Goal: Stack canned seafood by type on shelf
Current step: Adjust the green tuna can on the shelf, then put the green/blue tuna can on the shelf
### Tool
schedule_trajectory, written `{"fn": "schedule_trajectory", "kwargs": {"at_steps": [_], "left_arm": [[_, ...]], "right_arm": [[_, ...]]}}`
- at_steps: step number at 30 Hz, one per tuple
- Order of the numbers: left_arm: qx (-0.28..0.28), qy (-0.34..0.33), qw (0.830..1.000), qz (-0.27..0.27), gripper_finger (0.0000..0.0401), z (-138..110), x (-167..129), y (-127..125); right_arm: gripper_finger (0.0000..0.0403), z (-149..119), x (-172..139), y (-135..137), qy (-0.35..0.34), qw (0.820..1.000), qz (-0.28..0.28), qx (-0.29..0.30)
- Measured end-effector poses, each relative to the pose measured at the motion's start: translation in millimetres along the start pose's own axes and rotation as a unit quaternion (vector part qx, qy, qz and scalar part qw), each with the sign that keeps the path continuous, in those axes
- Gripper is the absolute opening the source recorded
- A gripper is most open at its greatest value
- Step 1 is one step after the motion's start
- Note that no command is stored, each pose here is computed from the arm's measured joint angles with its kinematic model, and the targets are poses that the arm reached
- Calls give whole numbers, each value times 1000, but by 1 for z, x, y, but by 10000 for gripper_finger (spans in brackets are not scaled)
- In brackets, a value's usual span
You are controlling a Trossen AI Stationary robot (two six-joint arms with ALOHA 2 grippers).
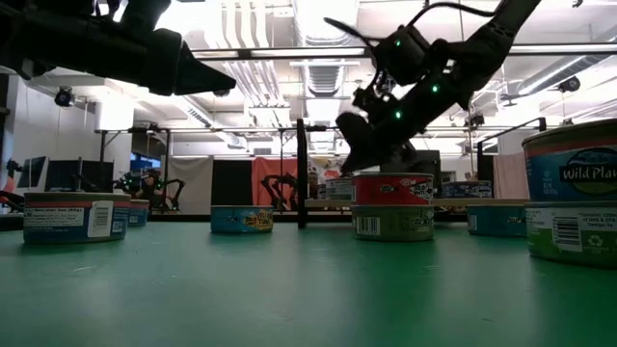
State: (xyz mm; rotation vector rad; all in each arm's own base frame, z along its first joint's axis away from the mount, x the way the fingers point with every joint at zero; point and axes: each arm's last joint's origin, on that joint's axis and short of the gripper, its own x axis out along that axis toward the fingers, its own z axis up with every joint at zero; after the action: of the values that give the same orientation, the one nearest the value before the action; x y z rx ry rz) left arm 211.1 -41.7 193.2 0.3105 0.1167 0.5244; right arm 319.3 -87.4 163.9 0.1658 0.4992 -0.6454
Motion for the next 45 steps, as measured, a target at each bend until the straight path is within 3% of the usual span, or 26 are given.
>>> {"fn": "schedule_trajectory", "kwargs": {"at_steps": [17,31,38,45], "left_arm": [[2,2,1000,-1,182,-1,0,0],[2,2,1000,-1,182,-1,0,0],[2,2,1000,-1,182,-1,0,0],[-1,2,1000,-1,182,0,0,0]], "right_arm": [[9,-9,11,3,1,1000,-5,8],[9,-7,11,3,-7,1000,-2,-20],[9,11,1,4,-18,1000,1,-20],[9,34,-30,-3,11,1000,-9,0]]}}
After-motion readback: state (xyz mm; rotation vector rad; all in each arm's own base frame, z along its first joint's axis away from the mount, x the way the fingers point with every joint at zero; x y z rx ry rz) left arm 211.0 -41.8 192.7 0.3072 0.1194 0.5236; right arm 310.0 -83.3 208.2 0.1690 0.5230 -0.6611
